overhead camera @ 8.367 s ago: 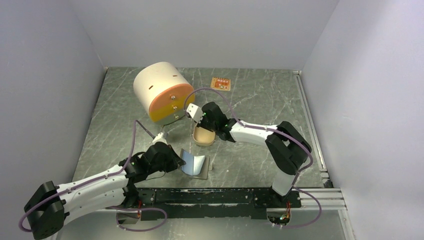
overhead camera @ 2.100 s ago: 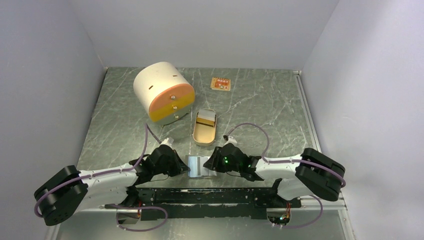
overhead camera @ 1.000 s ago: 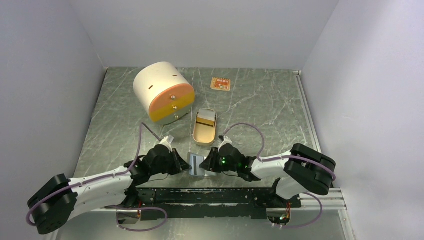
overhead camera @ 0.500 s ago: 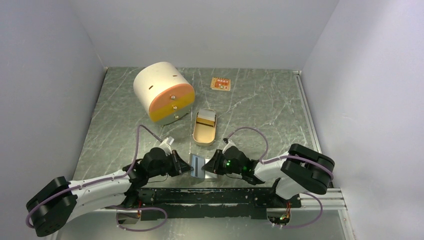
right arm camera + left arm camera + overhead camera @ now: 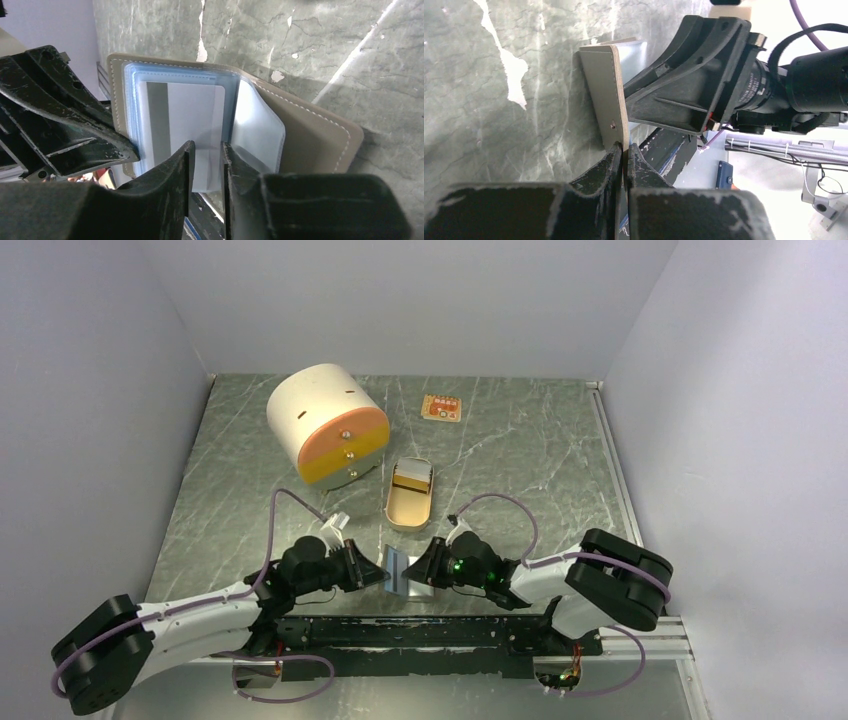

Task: Put the credit cards into the card holder
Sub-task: Turn over the card slot in the card holder.

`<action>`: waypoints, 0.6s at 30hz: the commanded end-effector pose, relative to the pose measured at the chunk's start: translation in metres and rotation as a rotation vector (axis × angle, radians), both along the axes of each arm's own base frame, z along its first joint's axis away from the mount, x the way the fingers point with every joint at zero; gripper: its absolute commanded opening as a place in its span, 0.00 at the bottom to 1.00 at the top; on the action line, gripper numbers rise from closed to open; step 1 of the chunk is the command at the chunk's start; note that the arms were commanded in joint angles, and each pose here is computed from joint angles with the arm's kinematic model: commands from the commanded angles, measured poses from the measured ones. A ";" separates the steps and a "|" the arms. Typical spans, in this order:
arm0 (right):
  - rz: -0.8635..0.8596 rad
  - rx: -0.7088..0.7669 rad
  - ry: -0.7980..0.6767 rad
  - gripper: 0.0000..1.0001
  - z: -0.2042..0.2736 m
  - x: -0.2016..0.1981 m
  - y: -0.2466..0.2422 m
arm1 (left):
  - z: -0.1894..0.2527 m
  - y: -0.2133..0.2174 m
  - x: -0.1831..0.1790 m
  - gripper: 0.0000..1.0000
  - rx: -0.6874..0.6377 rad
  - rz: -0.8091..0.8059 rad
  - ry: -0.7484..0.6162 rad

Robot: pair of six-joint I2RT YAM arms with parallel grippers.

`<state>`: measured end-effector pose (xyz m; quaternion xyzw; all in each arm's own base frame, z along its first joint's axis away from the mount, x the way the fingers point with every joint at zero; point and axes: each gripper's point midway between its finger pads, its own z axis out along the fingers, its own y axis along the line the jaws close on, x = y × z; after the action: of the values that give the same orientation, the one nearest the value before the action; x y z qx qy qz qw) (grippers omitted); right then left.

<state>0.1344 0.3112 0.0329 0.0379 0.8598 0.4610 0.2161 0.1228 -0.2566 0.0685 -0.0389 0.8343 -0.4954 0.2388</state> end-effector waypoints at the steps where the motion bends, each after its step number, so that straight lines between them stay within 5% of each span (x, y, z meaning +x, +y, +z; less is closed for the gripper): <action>1: -0.004 0.003 -0.002 0.26 -0.001 0.001 -0.001 | 0.032 -0.012 0.000 0.09 -0.118 -0.059 -0.105; 18: -0.004 0.021 0.026 0.25 -0.006 -0.001 -0.003 | 0.033 -0.017 -0.003 0.09 -0.131 -0.090 -0.115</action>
<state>0.1342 0.3100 0.0277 0.0425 0.8606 0.4627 0.2085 0.1189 -0.2631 0.0770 -0.0113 0.8155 -0.5239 0.2456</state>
